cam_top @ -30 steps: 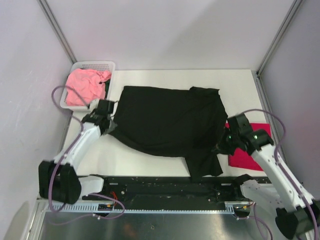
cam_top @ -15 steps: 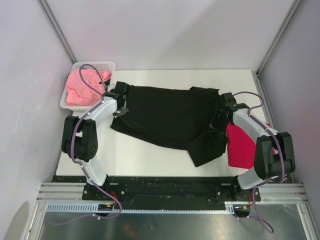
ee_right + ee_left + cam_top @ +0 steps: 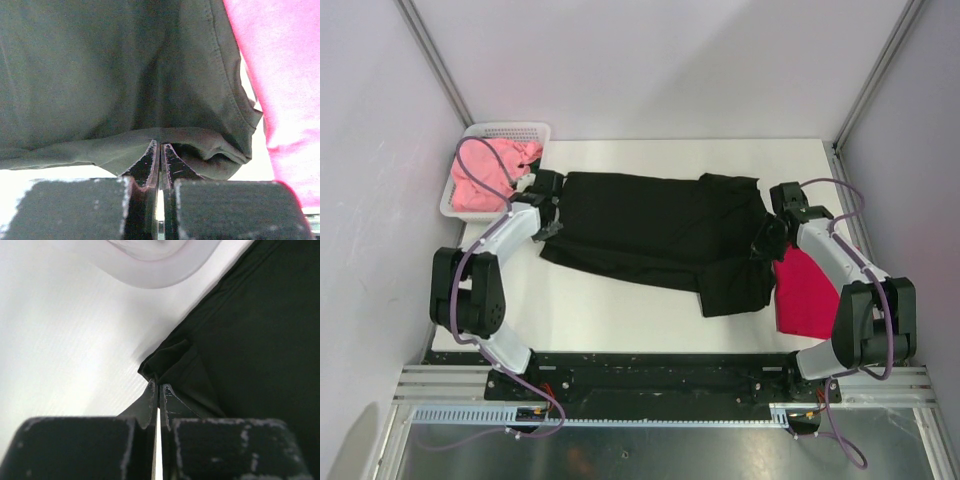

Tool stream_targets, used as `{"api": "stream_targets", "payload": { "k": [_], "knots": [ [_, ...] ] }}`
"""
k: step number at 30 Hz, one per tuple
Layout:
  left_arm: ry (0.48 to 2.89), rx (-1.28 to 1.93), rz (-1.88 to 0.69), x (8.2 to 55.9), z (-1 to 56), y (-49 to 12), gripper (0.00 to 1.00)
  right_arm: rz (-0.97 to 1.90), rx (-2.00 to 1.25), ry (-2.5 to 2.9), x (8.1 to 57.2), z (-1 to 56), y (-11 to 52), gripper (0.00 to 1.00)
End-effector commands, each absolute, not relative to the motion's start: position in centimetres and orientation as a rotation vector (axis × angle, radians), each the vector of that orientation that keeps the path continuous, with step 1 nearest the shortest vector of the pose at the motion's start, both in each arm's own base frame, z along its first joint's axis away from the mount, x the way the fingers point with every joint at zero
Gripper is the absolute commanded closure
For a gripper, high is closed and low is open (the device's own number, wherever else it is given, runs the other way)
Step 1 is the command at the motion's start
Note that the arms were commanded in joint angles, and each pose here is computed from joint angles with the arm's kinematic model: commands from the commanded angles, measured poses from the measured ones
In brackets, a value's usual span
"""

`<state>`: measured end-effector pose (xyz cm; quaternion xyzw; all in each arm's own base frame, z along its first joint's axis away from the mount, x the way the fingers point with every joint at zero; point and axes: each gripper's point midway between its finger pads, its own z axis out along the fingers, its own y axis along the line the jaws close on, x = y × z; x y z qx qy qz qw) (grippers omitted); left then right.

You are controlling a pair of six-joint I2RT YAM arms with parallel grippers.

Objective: Fold and stack the t-shirts
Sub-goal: Fold the flattened tshirt in 1/3 of the way

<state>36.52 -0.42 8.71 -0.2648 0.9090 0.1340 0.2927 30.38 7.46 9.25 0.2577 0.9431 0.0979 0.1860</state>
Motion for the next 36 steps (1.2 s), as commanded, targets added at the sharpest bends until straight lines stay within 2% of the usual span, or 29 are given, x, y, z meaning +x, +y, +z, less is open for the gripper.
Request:
{"api": "stream_targets", "payload": {
  "k": [1,18,19,20,22,23,26,29,36],
  "knots": [
    [2.328,-0.769,0.358,37.1,10.7,0.7,1.00,0.260,0.709,2.589,31.5,11.1,6.4,1.00],
    [2.401,-0.716,0.336,40.1,8.6,-0.2,1.00,0.277,0.725,2.604,33.0,9.2,6.2,1.00],
    [2.405,-0.707,0.326,40.4,8.7,-0.3,0.95,0.279,0.727,2.604,33.2,9.1,6.2,1.00],
    [2.410,-0.701,0.312,40.5,8.7,-0.3,0.84,0.282,0.728,2.606,33.3,8.9,6.2,0.99],
    [2.406,-0.684,0.276,40.5,9.3,-0.5,0.53,0.287,0.730,2.606,33.5,8.7,6.1,0.93],
    [2.399,-0.671,0.255,40.4,9.7,-0.6,0.44,0.290,0.732,2.608,33.6,8.5,6.0,0.87],
    [2.359,-0.665,0.208,39.2,11.4,-0.7,0.33,0.300,0.731,2.601,33.9,8.5,6.0,0.69],
    [2.337,-0.682,0.193,37.1,11.6,-0.4,0.33,0.315,0.723,2.582,34.1,9.0,6.0,0.60],
    [2.391,-0.713,0.212,35.1,9.0,0.4,0.56,0.320,0.680,2.539,33.6,11.2,6.3,0.57]
  ]
}}
